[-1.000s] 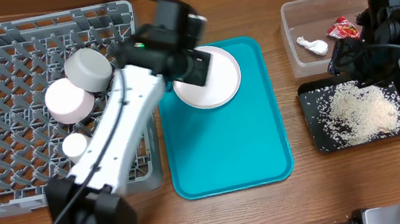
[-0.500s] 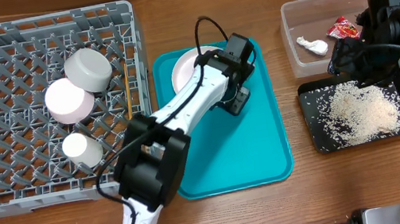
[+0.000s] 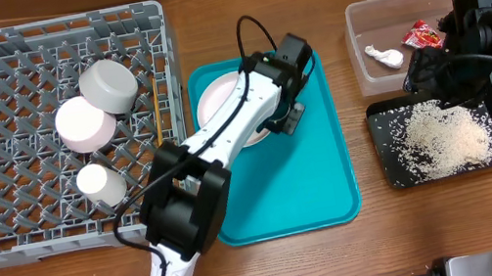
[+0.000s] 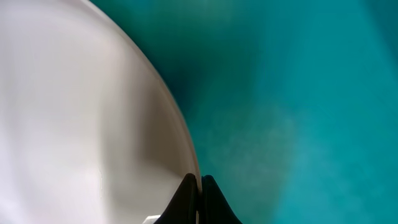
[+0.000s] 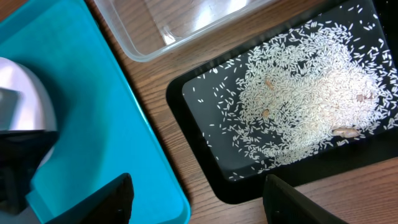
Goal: Sort waste into correct bins and load items into the dishwasher
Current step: 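Lift the white plate and stand it upright in the dish rack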
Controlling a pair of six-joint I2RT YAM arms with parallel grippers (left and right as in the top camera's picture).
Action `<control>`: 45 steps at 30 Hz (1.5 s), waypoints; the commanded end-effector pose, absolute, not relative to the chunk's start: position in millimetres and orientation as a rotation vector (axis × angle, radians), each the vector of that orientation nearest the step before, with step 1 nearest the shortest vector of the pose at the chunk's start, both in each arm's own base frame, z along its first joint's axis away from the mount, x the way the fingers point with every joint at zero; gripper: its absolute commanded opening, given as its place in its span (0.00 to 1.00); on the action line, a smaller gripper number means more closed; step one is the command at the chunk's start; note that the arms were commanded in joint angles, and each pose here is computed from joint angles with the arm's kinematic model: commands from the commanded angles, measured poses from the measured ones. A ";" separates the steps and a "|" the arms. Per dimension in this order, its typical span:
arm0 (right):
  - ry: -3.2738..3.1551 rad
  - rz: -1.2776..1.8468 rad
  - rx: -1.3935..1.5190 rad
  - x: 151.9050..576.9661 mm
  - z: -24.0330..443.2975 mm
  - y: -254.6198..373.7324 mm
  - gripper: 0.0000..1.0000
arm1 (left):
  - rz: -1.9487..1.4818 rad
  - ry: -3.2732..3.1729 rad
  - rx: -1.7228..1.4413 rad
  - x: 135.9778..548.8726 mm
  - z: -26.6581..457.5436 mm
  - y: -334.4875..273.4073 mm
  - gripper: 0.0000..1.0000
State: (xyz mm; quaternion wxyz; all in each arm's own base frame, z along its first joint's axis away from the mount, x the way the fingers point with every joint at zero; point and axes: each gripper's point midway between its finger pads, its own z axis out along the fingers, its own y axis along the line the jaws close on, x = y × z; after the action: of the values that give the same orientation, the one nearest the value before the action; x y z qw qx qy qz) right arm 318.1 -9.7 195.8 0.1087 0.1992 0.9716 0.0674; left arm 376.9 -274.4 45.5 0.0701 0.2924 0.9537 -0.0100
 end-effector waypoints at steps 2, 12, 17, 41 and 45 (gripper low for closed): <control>2.802 0.190 0.566 321.0 212.2 -11.7 0.69 | -0.348 2.693 0.642 394.8 165.0 -286.4 0.04; 2.803 0.190 0.566 320.9 212.2 -11.7 0.69 | -0.885 2.546 0.152 423.8 275.4 -190.7 0.04; 2.802 0.190 0.566 321.0 212.2 -11.7 0.68 | -1.129 2.471 -0.005 444.7 283.0 -128.7 0.04; 2.797 0.191 0.565 322.3 212.6 -11.8 0.69 | -0.934 2.674 -0.135 461.3 199.5 -71.2 0.30; 2.788 0.192 0.563 324.5 213.3 -11.9 0.85 | -0.763 2.631 -0.072 460.0 223.2 -57.2 0.52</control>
State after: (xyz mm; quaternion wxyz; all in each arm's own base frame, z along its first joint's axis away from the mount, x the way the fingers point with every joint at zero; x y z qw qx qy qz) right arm 319.9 -10.0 196.2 0.1127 0.1967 0.9716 0.0672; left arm 459.9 -76.7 195.2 0.1436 -0.0461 0.9312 -0.3319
